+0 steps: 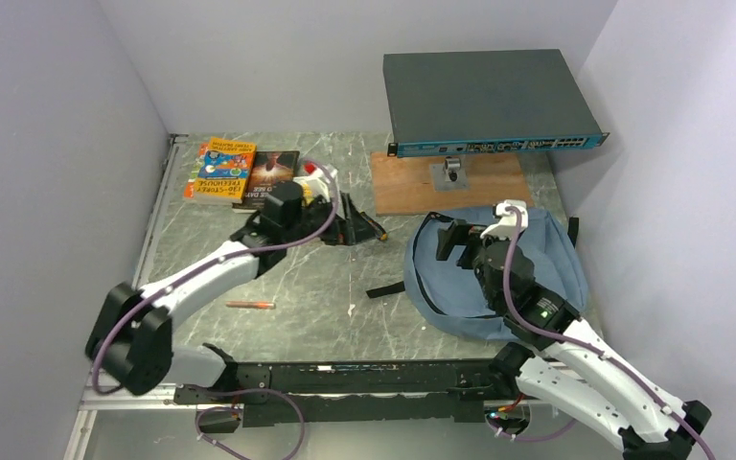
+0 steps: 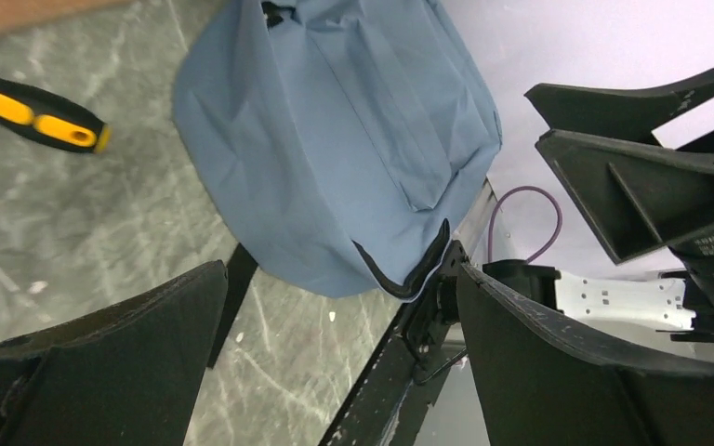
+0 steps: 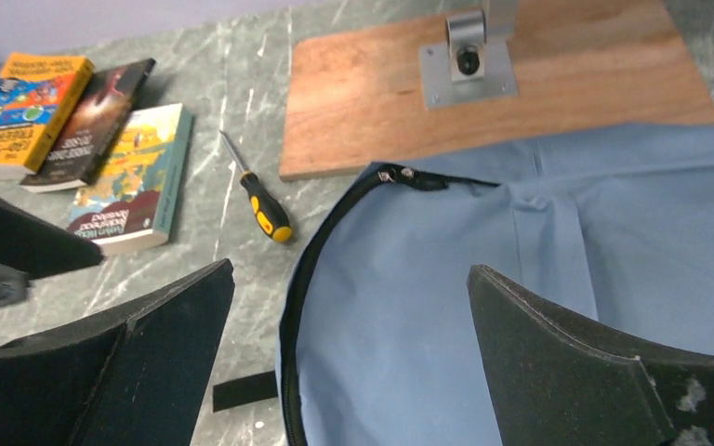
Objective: Pack the student bag
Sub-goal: Move the student bag to the center of the board.
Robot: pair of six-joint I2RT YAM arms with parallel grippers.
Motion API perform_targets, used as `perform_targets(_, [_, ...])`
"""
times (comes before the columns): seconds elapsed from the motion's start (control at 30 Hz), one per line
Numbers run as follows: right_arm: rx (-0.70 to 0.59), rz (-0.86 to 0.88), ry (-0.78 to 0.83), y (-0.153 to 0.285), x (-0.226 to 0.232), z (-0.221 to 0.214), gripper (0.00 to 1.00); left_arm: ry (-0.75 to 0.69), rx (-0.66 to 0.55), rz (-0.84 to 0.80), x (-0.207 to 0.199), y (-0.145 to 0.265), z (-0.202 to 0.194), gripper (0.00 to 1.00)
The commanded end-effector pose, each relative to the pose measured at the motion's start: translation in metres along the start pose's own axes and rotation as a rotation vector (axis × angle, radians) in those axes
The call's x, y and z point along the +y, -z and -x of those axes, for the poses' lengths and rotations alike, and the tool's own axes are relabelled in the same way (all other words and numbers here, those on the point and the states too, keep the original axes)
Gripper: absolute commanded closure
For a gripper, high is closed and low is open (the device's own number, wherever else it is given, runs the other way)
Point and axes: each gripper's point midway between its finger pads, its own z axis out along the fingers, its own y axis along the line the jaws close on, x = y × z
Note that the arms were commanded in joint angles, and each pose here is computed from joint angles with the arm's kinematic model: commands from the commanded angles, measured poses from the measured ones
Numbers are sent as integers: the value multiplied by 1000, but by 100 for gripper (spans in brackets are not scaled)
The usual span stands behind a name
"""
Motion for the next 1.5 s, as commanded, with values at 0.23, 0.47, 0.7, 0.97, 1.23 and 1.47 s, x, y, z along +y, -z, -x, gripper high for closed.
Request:
perform_targets(0.23, [93, -89, -6, -23, -9, -31, 0, 32, -15, -69, -4, -101, -29, 0])
perform_targets(0.47, [147, -60, -162, -37, -42, -40, 0, 24, 31, 31, 23, -132, -41, 4])
perform_targets(0.7, [150, -97, -158, -41, -59, -39, 0, 22, 83, 84, 40, -144, -51, 35])
perform_targets(0.97, [236, -57, -135, -58, -49, -52, 0, 26, 131, 57, 37, -147, -59, 39])
perform_targets(1.23, [270, 9, -159, -73, -34, -56, 2, 31, 187, 41, 39, -150, -71, 98])
perform_targets(1.47, [351, 134, -151, -86, -11, -70, 25, -6, 162, 61, 32, -115, -68, 100])
